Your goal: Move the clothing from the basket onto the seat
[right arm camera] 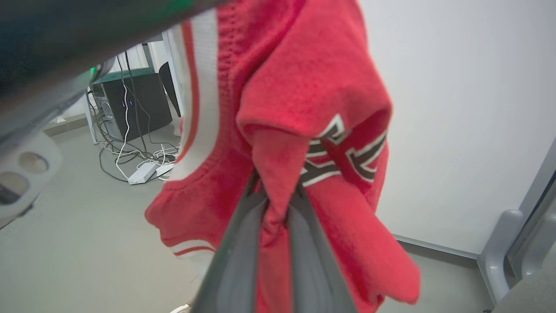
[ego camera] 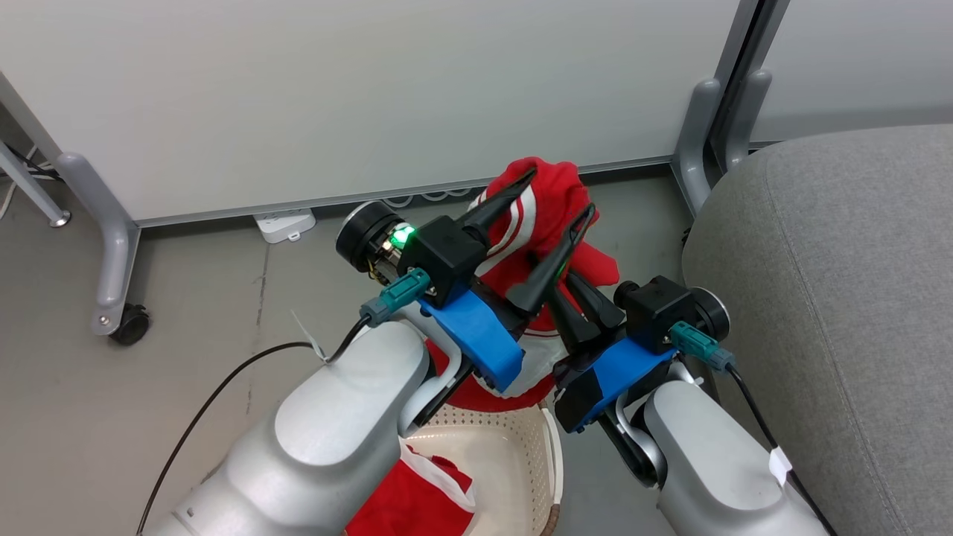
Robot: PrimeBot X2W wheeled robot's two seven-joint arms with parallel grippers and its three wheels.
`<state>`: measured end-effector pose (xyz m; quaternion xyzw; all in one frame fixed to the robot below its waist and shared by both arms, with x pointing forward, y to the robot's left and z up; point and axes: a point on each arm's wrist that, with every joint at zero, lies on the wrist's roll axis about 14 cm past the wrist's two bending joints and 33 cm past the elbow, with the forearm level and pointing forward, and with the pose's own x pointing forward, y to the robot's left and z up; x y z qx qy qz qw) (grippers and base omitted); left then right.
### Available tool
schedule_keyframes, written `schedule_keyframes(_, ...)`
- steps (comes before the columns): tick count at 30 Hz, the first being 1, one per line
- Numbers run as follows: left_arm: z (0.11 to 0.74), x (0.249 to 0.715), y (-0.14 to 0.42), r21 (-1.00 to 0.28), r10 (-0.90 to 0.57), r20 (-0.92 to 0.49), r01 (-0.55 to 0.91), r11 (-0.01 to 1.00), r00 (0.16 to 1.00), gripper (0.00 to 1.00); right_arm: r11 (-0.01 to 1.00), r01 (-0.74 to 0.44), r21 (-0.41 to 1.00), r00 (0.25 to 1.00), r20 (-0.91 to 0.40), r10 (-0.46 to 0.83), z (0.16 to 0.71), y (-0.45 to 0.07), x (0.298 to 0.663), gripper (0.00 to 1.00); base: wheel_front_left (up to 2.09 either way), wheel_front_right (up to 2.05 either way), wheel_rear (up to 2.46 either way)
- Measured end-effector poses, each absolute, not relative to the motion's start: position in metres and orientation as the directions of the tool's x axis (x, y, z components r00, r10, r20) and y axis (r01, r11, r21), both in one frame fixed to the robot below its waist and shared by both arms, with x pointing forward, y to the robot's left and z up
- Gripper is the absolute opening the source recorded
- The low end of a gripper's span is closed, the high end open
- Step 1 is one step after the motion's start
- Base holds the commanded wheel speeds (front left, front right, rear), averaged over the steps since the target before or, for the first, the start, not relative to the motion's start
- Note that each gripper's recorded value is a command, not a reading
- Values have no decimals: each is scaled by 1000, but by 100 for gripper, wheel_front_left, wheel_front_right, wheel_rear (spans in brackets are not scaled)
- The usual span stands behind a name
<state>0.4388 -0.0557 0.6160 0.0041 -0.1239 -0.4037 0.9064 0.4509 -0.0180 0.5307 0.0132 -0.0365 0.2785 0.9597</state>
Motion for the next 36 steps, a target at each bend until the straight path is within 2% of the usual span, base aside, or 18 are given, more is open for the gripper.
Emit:
schedule_keyframes(19,609,446,-61,105,-735,217,733,672,643,100,872,-490,18,870,65,488,524,-37,456,0,0,0,0)
schedule_keyframes(27,590,444,-80,92,-775,185,775,626,604,100,916,-401,20,914,71,398,524,-72,463,0,0,0,0)
schedule_keyframes(36,571,434,-115,84,-842,156,843,532,516,100,971,-237,17,968,85,235,526,-134,464,0,0,0,0)
